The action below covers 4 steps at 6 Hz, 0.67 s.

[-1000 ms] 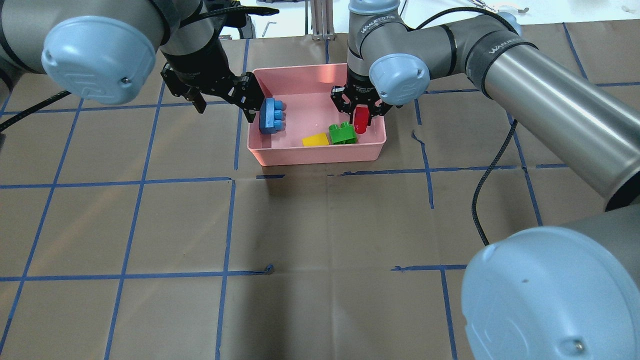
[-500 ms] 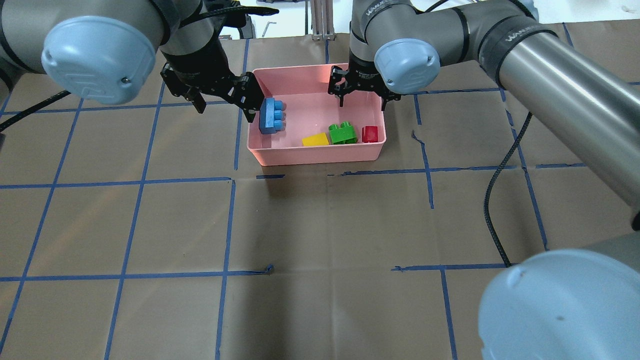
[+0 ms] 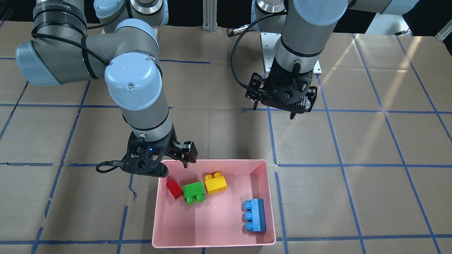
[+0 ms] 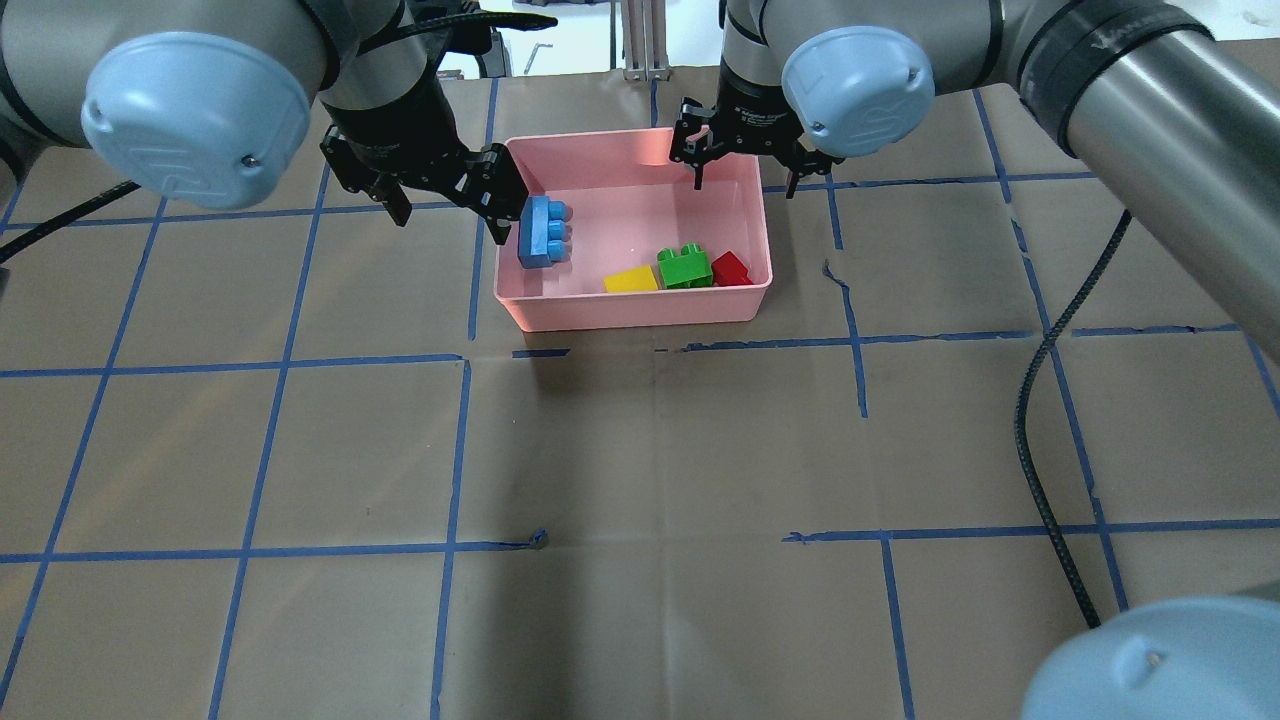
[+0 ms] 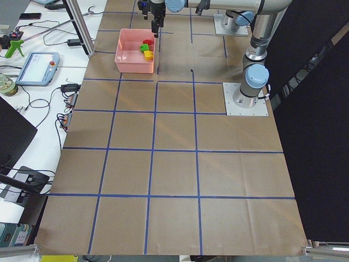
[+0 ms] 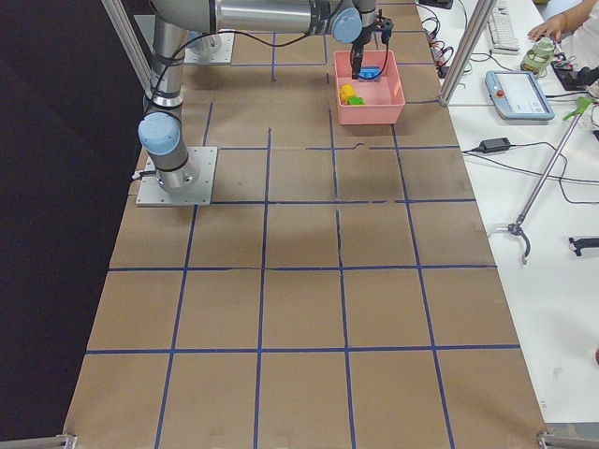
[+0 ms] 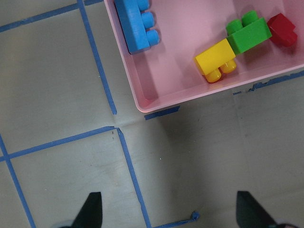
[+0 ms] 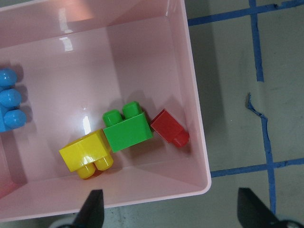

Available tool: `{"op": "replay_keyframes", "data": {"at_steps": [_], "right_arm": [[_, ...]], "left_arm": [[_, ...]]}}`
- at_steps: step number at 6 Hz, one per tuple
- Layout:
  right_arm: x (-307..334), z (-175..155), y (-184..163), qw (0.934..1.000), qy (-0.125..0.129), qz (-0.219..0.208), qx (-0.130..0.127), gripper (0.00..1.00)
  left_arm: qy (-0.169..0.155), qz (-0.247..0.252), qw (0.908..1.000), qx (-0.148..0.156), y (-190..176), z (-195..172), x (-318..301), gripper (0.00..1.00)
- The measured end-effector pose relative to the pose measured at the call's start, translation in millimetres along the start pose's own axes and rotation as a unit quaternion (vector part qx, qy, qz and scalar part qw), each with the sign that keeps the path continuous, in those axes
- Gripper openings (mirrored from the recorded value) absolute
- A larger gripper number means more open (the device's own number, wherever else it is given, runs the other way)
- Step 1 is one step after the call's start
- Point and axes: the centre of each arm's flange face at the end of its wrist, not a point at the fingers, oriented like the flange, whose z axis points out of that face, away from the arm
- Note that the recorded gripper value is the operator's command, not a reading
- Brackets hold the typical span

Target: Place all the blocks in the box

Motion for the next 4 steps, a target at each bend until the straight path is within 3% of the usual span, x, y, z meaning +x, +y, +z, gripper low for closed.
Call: {"op": "replay_keyframes", "data": {"at_steps": [2,4], "right_arm": [[67,-35,24,0.9989,0.010,-0.034,-0.029,0.99],[102,-58,70,0.9988,0.010,-0.042,-0.021,0.99]], "left_arm": [[0.000,0.000,1.0000,0.000,0,0,0,0.99],[0.000,0.000,1.0000,0.000,0,0,0,0.99]]}}
